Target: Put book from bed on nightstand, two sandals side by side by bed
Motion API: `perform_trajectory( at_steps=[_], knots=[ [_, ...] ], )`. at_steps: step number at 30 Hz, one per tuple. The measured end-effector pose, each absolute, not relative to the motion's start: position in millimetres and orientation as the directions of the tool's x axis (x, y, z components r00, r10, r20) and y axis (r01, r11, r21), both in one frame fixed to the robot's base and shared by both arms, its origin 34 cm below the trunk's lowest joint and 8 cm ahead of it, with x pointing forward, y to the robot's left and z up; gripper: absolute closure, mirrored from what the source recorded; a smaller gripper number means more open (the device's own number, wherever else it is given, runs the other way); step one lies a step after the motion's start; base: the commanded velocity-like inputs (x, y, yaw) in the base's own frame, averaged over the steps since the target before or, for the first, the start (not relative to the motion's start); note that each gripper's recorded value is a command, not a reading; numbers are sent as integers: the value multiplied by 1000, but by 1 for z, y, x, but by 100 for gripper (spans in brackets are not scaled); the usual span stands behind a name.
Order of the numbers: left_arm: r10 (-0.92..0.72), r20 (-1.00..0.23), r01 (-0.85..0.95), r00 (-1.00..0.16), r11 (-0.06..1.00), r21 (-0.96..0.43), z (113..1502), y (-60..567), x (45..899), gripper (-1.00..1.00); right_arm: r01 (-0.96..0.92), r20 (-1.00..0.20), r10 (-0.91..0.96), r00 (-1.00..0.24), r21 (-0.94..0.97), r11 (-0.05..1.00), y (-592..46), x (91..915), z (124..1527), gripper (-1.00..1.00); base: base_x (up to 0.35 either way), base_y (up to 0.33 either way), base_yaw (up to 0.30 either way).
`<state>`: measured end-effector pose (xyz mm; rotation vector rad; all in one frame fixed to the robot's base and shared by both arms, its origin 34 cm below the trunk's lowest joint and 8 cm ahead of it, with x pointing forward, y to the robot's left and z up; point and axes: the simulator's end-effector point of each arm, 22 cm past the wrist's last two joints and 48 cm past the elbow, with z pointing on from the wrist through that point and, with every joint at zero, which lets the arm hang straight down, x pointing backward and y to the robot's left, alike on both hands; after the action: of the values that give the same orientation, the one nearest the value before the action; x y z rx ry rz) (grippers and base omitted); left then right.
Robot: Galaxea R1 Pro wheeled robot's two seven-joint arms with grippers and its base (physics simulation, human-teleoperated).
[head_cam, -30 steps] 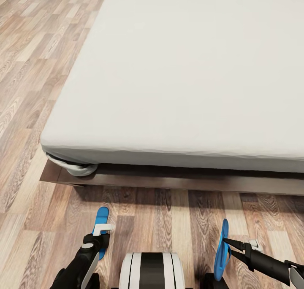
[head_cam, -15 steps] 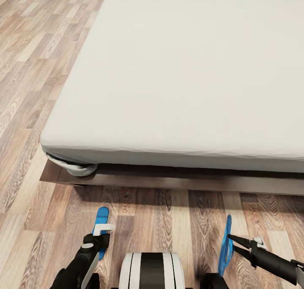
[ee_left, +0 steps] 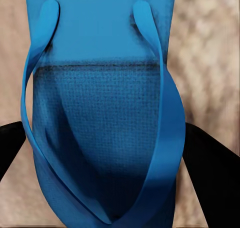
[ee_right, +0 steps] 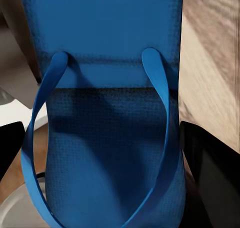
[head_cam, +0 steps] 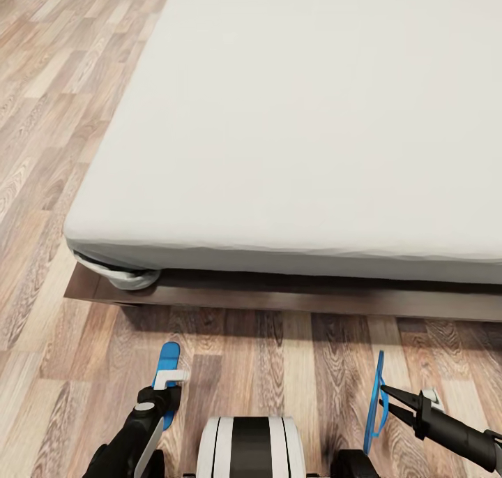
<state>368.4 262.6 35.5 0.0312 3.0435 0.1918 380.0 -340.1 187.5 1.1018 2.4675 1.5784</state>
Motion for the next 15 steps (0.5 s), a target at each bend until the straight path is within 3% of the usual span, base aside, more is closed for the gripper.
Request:
perform_trajectory(
  at_steps=[15],
  knots=[
    [30, -89, 19, -996, 992, 127, 34, 263, 368, 100, 556, 350, 560, -751, 793, 249, -340, 377, 184, 100, 0, 0, 0]
  ],
)
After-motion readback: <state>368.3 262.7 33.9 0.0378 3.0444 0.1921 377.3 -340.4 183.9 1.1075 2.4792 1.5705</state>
